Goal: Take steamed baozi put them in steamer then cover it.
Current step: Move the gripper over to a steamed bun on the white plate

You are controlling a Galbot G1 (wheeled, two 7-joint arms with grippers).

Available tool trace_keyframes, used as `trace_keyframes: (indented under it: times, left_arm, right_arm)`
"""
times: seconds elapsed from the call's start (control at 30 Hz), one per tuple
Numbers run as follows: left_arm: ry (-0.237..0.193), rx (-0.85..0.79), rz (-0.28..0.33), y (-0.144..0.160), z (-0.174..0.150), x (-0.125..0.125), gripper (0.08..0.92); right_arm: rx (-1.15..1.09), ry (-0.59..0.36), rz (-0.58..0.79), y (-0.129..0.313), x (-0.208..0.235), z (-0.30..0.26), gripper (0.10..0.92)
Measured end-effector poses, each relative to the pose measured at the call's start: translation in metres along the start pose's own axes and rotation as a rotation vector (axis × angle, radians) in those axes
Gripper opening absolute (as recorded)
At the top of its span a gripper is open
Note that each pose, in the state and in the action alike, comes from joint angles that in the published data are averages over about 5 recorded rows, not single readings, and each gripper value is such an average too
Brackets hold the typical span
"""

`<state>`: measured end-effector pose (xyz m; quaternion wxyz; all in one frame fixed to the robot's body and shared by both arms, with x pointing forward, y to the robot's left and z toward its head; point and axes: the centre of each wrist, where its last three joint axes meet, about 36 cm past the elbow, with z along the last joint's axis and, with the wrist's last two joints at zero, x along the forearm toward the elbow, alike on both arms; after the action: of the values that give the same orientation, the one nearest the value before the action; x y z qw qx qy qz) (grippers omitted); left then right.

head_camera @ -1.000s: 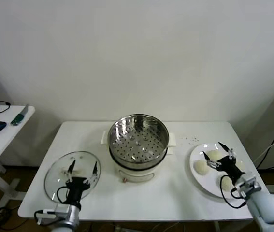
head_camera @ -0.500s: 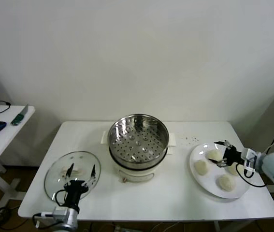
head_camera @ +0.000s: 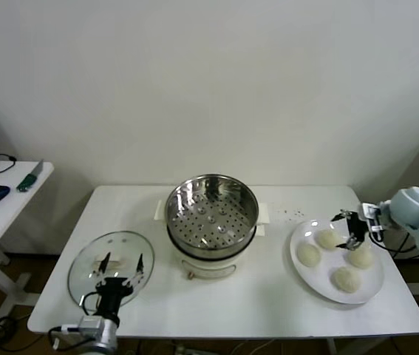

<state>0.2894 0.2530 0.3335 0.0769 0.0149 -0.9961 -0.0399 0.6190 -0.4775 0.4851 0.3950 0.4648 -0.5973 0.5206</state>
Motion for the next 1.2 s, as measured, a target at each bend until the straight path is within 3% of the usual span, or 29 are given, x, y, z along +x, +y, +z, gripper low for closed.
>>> trace_keyframes:
  times: [0.37, 0.9, 1.2]
  left_arm:
    - [0.004, -0.013, -0.004, 0.005, -0.003, -0.004, 0.823]
    - [0.012, -0.025, -0.008, 0.009, -0.002, -0.007, 0.823]
    - [0.012, -0.029, -0.01, 0.007, -0.002, -0.006, 0.823]
  right_arm:
    - [0.059, 0.09, -0.064, -0.028, -0.025, -0.016, 0.823]
    - [0.109, 0.128, -0.129, -0.044, -0.054, -0.036, 0.822]
    - [0.124, 0.143, -0.143, -0.05, -0.058, -0.04, 0.721]
